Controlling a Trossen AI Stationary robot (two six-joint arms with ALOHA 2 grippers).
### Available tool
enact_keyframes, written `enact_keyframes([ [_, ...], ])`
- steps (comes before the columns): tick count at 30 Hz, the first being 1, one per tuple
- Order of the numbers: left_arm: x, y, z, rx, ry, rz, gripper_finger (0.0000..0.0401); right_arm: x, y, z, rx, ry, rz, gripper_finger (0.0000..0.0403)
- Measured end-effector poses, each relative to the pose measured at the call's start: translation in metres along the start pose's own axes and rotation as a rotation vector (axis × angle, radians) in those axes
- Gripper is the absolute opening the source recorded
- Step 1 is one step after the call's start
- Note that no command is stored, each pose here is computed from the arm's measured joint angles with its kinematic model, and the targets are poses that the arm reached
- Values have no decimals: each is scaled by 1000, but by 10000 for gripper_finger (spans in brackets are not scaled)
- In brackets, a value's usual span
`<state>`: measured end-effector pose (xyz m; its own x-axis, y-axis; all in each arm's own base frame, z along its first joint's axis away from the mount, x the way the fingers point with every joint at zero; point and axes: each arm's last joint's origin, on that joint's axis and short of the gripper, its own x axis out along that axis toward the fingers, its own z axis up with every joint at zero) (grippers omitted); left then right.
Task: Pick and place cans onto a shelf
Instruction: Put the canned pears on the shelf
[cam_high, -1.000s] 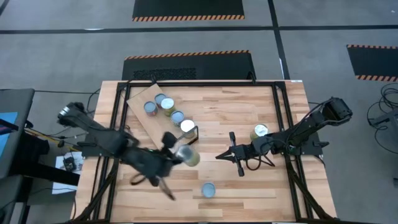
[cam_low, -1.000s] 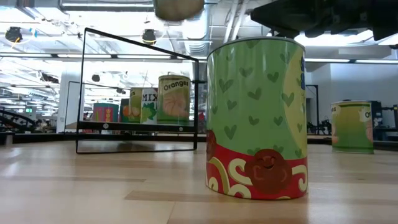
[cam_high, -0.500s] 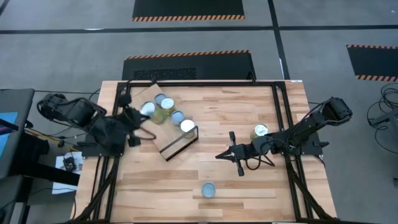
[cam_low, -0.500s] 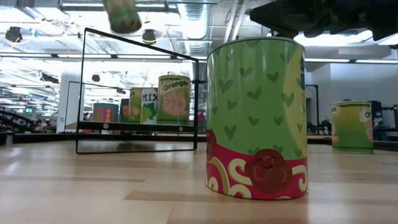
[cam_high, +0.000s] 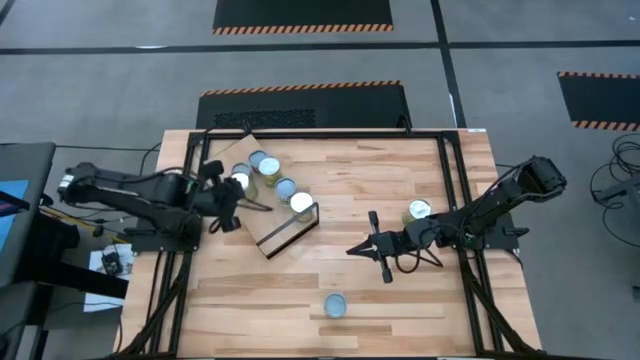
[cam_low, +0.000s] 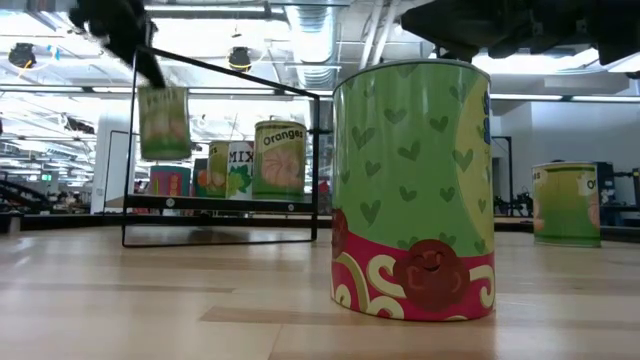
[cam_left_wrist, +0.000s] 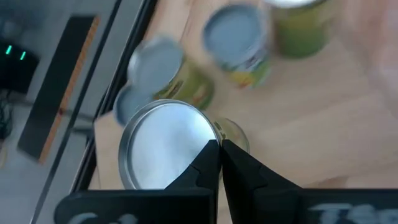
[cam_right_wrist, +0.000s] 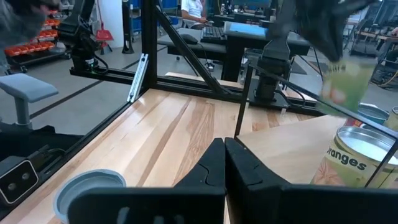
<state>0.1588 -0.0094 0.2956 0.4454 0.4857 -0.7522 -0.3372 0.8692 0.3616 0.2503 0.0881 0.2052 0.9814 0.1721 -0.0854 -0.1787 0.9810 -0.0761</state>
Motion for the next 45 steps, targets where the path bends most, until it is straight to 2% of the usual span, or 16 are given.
enact_keyframes([
  [4, 23, 6, -7, -32, 59, 49, 0, 0, 0, 0, 0, -5, 0, 11],
  [10, 42, 10, -2, -58, 5, -38, 0, 0, 0, 0, -2, -5, -1, 11],
  [14, 45, 14, -1, -76, 10, -21, 0, 0, 0, 0, -3, -4, -1, 11],
  [18, 48, 15, -1, -92, 22, -55, 0, 0, 0, 0, -3, -4, -1, 11],
  [24, 62, 9, 4, -56, 66, -49, 0, 0, 0, 0, -1, -3, -1, 11],
  [29, 72, 6, 6, -35, 97, 17, 0, 0, 0, 1, 1, -5, -1, 11],
  [38, 73, 6, 8, -37, 85, 8, 0, 0, 0, 0, 0, -1, -1, 11],
  [45, 73, 6, 8, -42, 86, 10, 17, 0, 0, 0, 0, -1, -1, 11],
])
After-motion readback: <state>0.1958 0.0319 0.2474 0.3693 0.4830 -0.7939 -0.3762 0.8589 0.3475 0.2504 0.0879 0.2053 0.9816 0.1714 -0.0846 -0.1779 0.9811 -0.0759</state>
